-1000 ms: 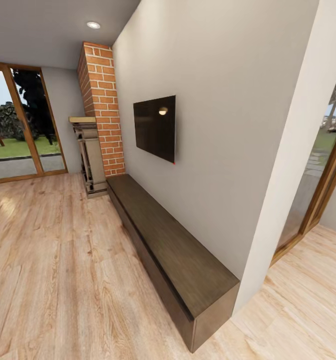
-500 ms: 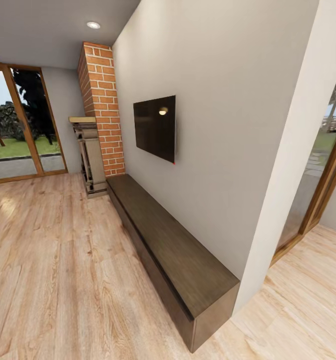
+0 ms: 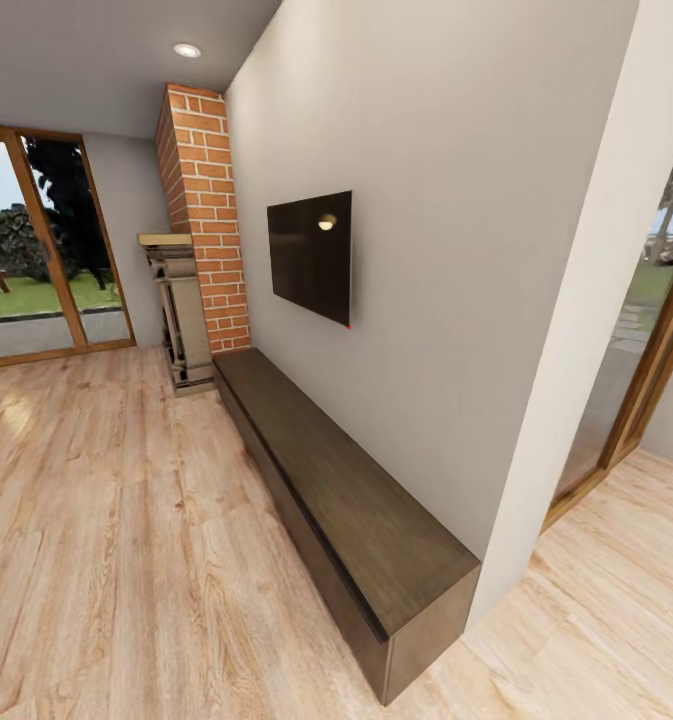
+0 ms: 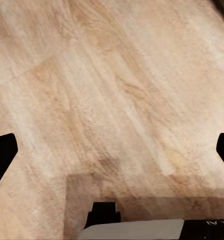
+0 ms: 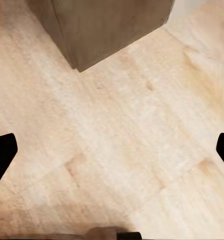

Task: In the kitchen, take the Vidalia onion out of the sink, dice it on the chopping board with the paring knife, put the diced onion into the bowl on the countertop, then place both the paring knife and the chopping board into the sink.

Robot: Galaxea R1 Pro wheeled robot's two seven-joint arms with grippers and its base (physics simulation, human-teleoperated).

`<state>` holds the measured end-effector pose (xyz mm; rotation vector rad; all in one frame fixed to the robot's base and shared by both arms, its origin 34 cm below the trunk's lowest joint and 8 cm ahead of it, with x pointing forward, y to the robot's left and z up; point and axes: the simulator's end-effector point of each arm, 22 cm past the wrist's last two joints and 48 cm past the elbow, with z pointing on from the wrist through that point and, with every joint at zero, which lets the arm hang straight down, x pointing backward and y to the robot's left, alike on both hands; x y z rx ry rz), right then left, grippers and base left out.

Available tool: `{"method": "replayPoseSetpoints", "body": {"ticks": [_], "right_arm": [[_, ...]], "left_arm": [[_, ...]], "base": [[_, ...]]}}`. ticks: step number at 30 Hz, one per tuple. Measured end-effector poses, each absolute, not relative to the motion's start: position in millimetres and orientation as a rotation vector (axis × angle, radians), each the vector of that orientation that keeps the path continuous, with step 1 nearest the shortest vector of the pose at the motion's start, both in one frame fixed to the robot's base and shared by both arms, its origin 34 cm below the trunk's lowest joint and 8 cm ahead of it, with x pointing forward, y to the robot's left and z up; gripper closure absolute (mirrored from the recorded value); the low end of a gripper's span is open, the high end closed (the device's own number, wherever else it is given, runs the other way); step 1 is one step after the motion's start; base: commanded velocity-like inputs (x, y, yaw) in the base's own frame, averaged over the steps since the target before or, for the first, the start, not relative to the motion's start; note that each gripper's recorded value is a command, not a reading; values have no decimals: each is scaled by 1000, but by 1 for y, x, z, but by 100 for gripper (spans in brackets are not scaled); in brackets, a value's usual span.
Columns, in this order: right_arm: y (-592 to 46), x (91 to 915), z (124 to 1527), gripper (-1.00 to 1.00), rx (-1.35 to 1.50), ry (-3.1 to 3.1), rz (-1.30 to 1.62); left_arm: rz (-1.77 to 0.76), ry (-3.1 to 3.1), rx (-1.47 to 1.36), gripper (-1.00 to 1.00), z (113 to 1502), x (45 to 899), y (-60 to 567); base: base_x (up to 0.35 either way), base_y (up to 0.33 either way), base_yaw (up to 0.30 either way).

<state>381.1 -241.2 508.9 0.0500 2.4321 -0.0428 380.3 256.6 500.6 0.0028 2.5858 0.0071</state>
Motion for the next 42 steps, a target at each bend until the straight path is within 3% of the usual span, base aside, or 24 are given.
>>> {"method": "replayPoseSetpoints", "body": {"ticks": [6, 13, 25, 42], "right_arm": [[-257, 463, 571, -100, 106, 2212, -106], [-262, 462, 570, -100, 139, 2212, -116], [-264, 455, 564, -100, 147, 2231, -122], [-269, 448, 559, -100, 166, 2248, -129]], "left_arm": [[12, 2527, -1, -100, 515, 403, 260], [26, 2567, -10, -100, 504, 387, 273], [11, 2604, -11, -100, 495, 371, 265], [-12, 2649, -15, -100, 486, 352, 251]], "base": [[0, 0, 0], [0, 0, -44], [0, -16, -245], [0, -286, -272]]}}
